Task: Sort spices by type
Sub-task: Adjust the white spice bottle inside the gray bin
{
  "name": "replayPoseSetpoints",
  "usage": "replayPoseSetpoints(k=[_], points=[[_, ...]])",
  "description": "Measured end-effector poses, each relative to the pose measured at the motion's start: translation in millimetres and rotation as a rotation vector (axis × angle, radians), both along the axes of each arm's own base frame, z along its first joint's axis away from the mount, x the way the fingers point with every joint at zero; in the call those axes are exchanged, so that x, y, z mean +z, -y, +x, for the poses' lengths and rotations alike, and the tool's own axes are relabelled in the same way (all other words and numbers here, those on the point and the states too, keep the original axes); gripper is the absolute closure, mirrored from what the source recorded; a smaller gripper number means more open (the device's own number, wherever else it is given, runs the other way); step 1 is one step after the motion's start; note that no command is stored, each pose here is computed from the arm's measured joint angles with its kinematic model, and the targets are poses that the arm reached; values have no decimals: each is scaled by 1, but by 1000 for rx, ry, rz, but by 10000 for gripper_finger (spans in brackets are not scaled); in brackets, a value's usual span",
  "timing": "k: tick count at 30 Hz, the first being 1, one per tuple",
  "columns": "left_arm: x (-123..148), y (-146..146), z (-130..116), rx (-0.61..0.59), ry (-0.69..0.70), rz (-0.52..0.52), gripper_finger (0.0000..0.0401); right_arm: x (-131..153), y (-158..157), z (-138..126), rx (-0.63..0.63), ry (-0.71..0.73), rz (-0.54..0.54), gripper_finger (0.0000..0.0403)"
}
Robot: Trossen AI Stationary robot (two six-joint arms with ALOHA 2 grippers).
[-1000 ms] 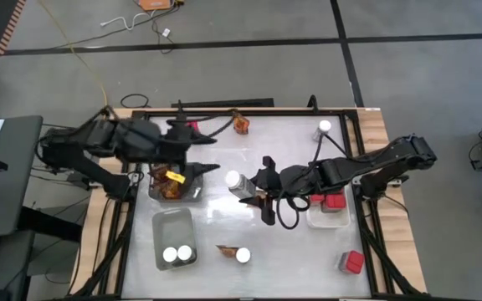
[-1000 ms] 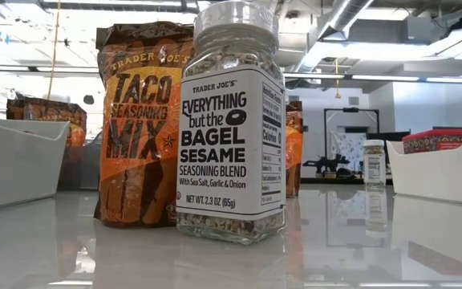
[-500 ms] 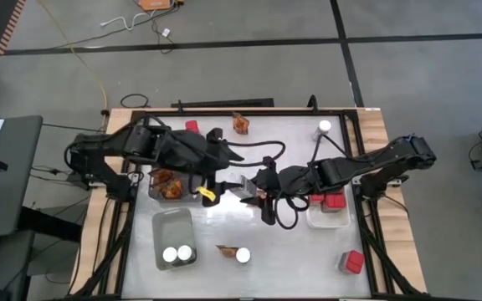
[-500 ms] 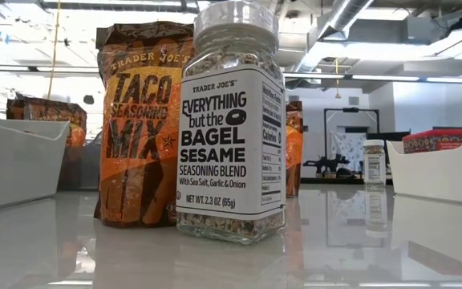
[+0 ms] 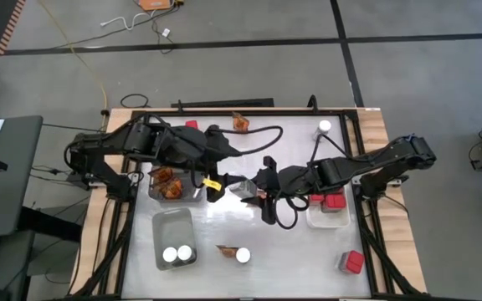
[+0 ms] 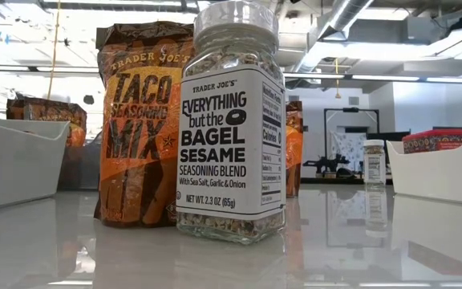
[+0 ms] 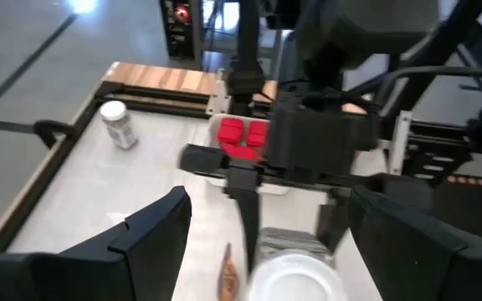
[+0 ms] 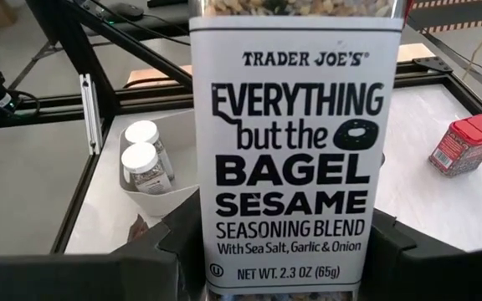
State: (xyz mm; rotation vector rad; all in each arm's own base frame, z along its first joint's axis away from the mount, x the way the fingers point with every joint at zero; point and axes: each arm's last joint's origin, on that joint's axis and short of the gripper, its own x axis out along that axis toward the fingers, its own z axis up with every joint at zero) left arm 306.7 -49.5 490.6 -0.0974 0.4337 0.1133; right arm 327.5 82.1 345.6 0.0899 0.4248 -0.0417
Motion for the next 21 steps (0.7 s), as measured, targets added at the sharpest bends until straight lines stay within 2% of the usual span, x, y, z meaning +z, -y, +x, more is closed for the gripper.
replayPoseSetpoints(k=[2, 7, 10, 21], points=[[1, -1, 0, 14, 7, 12, 88, 0, 0, 0, 0, 0, -1, 186], [3, 1, 1, -41, 28, 30, 71, 0, 0, 0, 1, -1, -2, 186], [3, 0, 1, -22, 27, 41, 68, 0, 0, 0, 1, -2, -3, 186], [-9, 2, 3, -4, -55, 59, 55, 0, 0, 0, 0, -2, -1, 186]])
